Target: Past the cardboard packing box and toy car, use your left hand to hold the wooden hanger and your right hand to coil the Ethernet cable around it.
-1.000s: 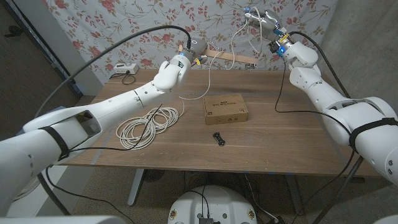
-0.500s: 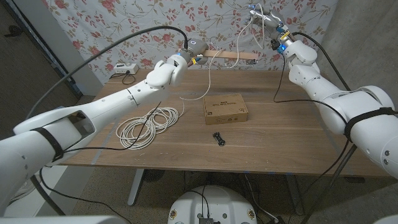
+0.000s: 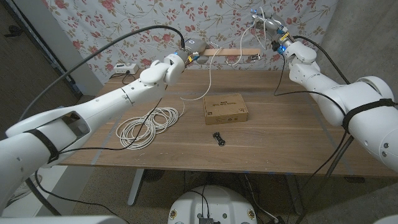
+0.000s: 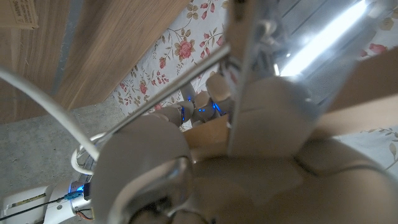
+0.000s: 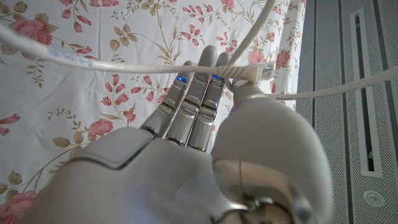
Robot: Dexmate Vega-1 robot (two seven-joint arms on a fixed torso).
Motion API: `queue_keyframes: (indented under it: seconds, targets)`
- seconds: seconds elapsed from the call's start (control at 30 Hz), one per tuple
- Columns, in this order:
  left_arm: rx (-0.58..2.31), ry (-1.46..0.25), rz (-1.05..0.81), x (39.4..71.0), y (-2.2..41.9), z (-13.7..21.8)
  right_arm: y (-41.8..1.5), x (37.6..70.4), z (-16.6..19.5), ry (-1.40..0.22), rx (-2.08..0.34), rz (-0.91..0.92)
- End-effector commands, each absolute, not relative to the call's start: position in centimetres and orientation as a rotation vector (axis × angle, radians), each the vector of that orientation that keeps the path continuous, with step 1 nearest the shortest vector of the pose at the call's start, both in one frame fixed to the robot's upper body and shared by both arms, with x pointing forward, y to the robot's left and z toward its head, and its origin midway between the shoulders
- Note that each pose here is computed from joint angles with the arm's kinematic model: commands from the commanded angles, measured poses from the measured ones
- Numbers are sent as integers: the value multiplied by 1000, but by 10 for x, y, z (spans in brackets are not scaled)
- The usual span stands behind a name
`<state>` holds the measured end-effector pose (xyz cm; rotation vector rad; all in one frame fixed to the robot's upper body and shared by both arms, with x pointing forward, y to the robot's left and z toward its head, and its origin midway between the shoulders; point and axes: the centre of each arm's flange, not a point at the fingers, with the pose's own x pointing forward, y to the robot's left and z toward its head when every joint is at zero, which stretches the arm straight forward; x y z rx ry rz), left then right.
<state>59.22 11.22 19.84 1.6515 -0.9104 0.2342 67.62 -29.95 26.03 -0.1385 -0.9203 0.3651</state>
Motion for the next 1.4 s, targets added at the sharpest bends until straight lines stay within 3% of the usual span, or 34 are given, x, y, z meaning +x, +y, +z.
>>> queue_keyframes:
  seconds: [0.03,0.6,1.4]
  targets:
    - [1573,-934,164,585,116,201,-296,696,255,-766,-165,323]
    - [1411,-950,76,575,126,202,-288,726,217,-550,-187,247]
    - [1368,-979,211,575,126,205,-295,744,133,-443,-173,274]
